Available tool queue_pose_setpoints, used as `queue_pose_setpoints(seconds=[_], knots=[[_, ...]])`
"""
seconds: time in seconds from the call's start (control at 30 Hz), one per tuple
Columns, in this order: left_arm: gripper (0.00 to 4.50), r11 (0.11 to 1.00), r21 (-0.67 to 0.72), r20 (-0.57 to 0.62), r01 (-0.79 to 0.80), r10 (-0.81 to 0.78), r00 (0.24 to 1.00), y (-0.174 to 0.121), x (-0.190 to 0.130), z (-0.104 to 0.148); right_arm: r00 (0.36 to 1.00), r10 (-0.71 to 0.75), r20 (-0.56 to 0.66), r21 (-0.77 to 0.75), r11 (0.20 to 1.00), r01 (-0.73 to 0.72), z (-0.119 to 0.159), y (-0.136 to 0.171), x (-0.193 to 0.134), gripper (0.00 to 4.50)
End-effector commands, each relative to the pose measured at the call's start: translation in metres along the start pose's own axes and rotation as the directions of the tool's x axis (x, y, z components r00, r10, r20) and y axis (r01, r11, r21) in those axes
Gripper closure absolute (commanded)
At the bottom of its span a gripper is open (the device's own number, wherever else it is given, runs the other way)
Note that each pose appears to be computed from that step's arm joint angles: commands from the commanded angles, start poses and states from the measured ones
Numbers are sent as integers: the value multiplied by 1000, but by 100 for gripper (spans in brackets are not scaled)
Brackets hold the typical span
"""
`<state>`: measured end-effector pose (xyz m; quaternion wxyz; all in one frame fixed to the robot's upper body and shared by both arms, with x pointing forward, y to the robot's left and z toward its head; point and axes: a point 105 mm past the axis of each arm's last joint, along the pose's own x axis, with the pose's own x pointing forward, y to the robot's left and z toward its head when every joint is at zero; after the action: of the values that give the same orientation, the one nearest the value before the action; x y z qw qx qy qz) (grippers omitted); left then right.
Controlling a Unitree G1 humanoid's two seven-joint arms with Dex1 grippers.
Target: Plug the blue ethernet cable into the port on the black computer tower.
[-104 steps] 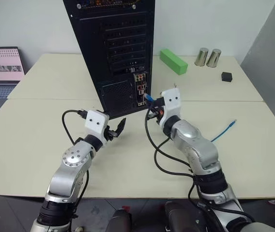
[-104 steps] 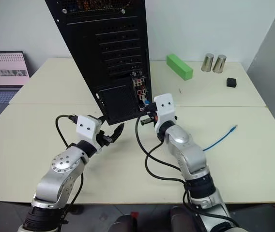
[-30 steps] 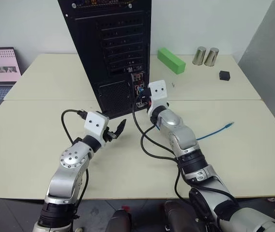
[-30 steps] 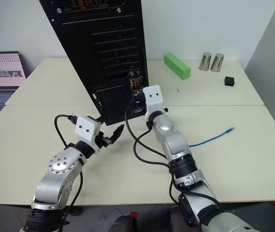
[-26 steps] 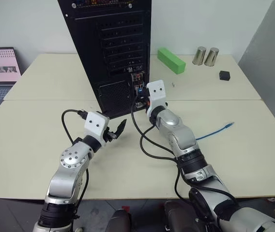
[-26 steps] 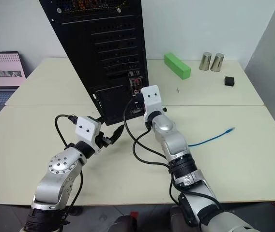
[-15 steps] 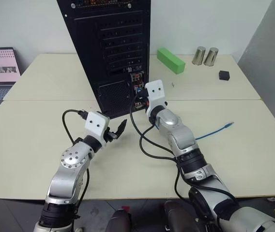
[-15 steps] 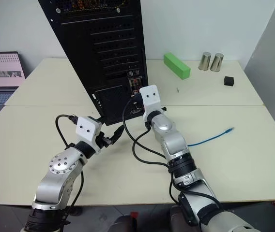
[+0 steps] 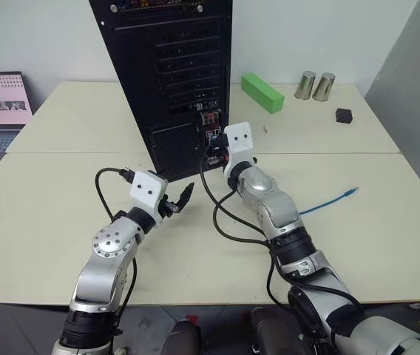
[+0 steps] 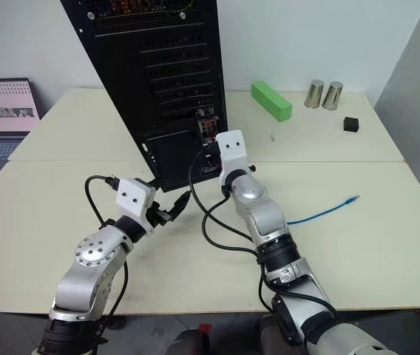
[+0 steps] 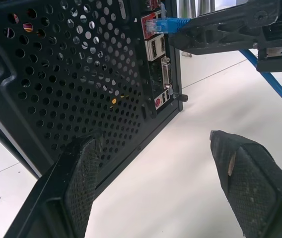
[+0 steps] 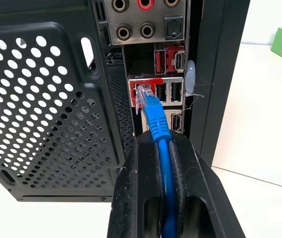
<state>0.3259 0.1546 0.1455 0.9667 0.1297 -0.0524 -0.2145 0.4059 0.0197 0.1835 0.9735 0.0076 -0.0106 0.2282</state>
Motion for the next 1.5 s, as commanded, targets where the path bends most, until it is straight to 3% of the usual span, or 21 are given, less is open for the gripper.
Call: queue_pose_setpoints(seconds=[0.03, 0.63, 1.43, 1.47, 1.5], knots=[[85, 999, 34, 54, -10, 8, 999, 1, -3, 15, 984, 138, 116, 74, 986, -147, 43, 62, 2, 450], [85, 999, 30, 58, -25, 23, 998, 0, -5, 16, 966, 195, 170, 56, 977, -207, 67, 82, 6, 450], [85, 999, 29, 65, -33, 31, 997, 1, -3, 17, 964, 215, 155, 15, 975, -220, 59, 82, 16, 450], [80, 999, 29, 64, -34, 32, 997, 1, -3, 17, 965, 211, 154, 19, 976, -216, 57, 78, 14, 389], [80, 999, 28, 62, -36, 34, 997, 1, -3, 16, 967, 205, 153, 17, 978, -210, 54, 73, 13, 383]])
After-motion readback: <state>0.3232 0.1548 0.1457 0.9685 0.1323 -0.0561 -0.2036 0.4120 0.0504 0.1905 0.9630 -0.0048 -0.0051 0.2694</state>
